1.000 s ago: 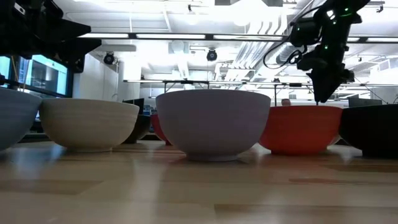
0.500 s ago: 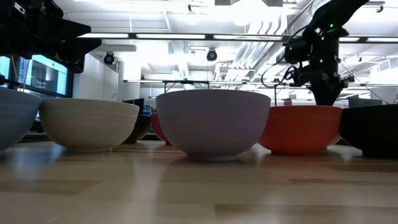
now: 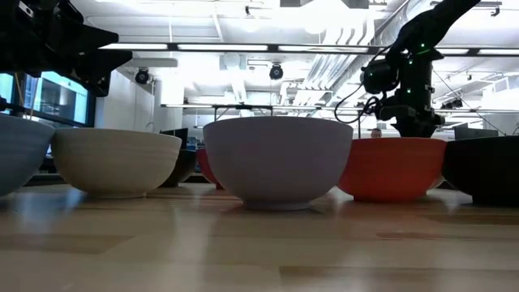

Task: Nest bowls inside each other
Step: Stack the right white bowl on top of the middle black bowl

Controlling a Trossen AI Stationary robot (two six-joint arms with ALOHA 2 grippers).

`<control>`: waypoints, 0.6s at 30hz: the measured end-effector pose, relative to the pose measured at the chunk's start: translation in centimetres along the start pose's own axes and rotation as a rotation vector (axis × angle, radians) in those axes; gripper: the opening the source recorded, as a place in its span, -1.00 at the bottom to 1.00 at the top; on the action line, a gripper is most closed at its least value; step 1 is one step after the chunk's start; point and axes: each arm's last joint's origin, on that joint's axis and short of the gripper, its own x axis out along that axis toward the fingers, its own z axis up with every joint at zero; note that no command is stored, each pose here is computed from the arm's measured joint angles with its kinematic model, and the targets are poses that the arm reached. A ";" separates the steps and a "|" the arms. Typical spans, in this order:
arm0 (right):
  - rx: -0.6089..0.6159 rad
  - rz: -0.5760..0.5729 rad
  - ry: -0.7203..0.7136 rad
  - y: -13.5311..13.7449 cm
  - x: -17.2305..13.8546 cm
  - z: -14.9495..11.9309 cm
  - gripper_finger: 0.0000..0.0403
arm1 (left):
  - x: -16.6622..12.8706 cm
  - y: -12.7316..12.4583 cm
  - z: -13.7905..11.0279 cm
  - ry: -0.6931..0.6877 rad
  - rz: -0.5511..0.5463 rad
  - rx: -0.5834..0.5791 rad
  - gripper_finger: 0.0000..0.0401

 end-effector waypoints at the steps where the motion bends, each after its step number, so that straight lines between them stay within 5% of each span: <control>1: 0.000 0.000 0.006 0.0 0.2 0.1 -0.43 | 0.0 0.0 0.0 0.000 0.000 0.000 -0.14; 6: 0.004 0.000 0.005 0.1 0.5 0.3 -0.56 | 0.0 0.0 0.0 0.000 0.000 0.000 -0.14; 11: 0.019 0.005 -0.021 0.1 0.5 0.6 -0.94 | 0.0 0.0 0.0 0.000 0.000 0.000 -0.14; 18: 0.051 0.056 -0.052 0.3 0.4 1.0 -0.98 | 0.0 0.0 -0.1 0.009 0.002 0.001 -0.14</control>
